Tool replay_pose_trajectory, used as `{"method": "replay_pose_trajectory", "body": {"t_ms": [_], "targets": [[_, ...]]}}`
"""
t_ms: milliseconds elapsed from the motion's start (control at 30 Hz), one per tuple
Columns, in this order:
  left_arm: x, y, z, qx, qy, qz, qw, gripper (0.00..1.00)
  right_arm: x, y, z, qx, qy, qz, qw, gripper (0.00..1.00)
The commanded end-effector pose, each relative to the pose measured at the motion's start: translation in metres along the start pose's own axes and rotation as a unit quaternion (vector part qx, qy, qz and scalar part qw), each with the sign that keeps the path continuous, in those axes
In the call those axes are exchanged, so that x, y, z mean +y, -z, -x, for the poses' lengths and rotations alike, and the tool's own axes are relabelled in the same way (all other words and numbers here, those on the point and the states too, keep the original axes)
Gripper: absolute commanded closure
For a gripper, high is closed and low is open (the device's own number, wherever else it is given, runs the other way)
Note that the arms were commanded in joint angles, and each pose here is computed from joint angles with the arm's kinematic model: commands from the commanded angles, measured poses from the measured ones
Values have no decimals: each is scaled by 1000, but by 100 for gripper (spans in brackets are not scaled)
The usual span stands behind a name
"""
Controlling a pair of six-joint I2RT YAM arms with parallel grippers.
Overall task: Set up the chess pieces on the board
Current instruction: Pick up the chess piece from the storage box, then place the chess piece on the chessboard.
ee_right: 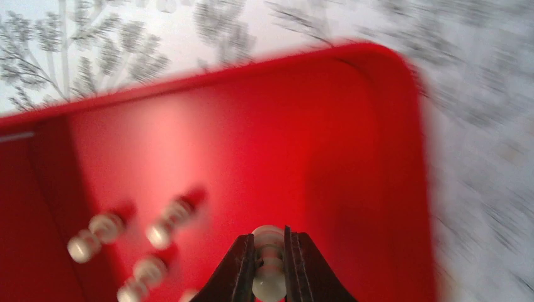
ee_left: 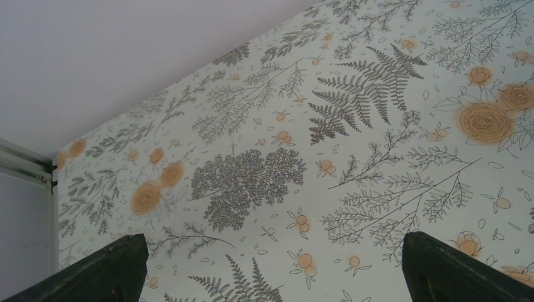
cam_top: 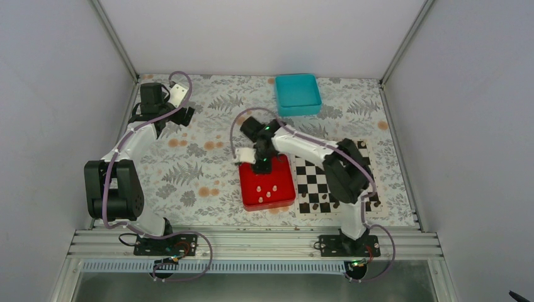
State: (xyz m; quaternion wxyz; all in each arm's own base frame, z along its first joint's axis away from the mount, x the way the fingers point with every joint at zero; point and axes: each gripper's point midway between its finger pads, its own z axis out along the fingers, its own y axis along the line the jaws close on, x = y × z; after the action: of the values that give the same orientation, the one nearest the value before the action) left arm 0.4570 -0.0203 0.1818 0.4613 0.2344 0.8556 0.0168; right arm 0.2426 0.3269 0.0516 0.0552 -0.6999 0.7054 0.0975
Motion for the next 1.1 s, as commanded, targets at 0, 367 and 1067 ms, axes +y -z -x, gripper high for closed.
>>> {"method": "replay_pose_trajectory", "body": {"t_ms": [0, 367, 1067], "targets": [[2, 4, 4, -10, -2, 0, 1000, 0, -49, 74, -29, -32, -70, -79, 994, 94], [2, 5, 6, -13, -1, -2, 1000, 0, -115, 127, -195, -22, -259, -150, 954, 93], [2, 5, 6, -9, 1, -3, 1000, 0, -127, 59, -278, -12, -346, -106, 932, 93]]}}
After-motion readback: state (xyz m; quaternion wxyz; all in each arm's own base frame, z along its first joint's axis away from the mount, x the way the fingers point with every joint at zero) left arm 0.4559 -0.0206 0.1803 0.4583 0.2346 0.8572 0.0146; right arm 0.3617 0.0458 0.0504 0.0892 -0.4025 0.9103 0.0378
